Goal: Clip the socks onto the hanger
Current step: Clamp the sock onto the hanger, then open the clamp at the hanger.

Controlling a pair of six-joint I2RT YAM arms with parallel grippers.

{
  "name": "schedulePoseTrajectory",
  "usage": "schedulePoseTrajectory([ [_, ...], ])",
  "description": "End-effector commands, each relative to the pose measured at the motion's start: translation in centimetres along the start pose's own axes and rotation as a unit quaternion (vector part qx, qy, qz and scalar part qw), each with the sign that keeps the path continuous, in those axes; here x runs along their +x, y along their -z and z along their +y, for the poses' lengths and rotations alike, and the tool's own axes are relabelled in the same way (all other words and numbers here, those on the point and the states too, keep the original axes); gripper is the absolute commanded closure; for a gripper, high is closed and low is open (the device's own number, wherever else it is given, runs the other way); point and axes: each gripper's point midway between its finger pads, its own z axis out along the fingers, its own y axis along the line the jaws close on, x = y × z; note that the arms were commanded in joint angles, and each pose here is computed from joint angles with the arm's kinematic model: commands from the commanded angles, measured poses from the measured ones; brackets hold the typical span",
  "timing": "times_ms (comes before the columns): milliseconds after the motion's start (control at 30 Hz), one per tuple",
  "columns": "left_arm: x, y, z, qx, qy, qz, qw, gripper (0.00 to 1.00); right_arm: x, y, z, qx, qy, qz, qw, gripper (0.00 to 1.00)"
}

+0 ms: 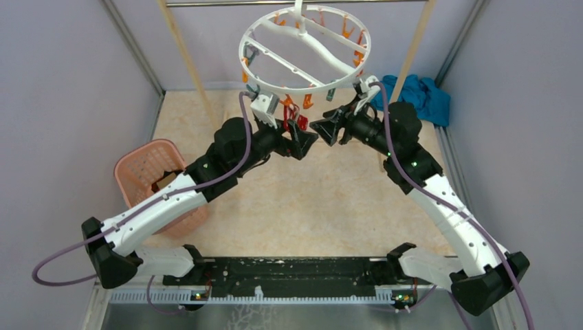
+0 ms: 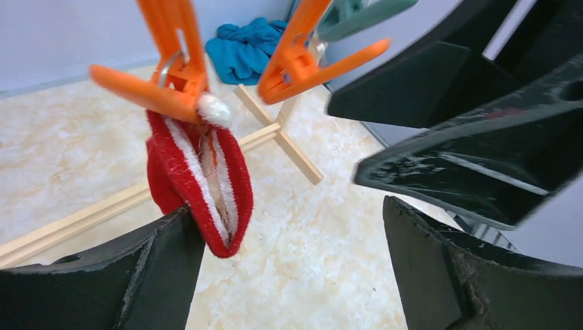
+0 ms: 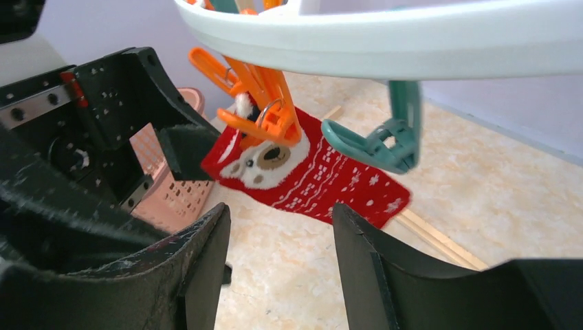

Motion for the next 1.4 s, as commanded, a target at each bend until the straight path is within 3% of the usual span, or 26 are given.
schedulePoseTrajectory([
  [0, -3.7, 1.8, 0.4, -0.014, -0.016, -0.062, 0.998, 0.02, -2.9, 2.6, 1.1, 0.01, 0.014, -0.05, 0.999, 0.44],
  [233, -1.2, 6.6, 4.5, -0.083, -0.022, -0.072, 0.994, 0.01, -1.4, 5.4, 2.0, 0.011, 0.005, -0.049, 0.999, 0.43],
  [300, 0.9, 8.7, 7.8, -0.161, 0.011, -0.064, 0.985, 0.01, -0.4, 5.6, 2.5, -0.004, -0.004, -0.04, 0.999, 0.43],
  [433, 5.3, 13.0, 13.7, -0.317, 0.072, -0.036, 0.945, 0.01, 1.8, 5.5, 1.9, 0.005, -0.025, -0.026, 0.999, 0.43],
  [600, 9.1, 12.7, 12.4, -0.249, 0.077, 0.006, 0.965, 0.02, 1.9, 5.6, -0.6, 0.074, -0.041, -0.049, 0.995, 0.44],
  [733, 9.7, 10.9, 6.8, -0.074, 0.068, 0.008, 0.995, 0.13, 1.8, 5.1, -1.9, 0.106, -0.044, -0.043, 0.993, 0.48],
  [1000, 7.2, 7.5, -5.8, 0.108, 0.029, 0.022, 0.993, 0.07, 1.0, 6.0, -4.2, 0.181, -0.055, -0.043, 0.981, 0.51],
  [1133, 5.2, 4.0, -7.2, 0.094, 0.0, -0.002, 0.996, 0.06, -0.2, 7.5, -5.5, 0.233, -0.073, -0.061, 0.968, 0.52],
  [1367, -0.8, -0.1, -2.8, -0.067, -0.085, -0.128, 0.986, 0.02, -3.7, 9.6, -5.8, 0.27, -0.076, -0.089, 0.956, 0.53],
])
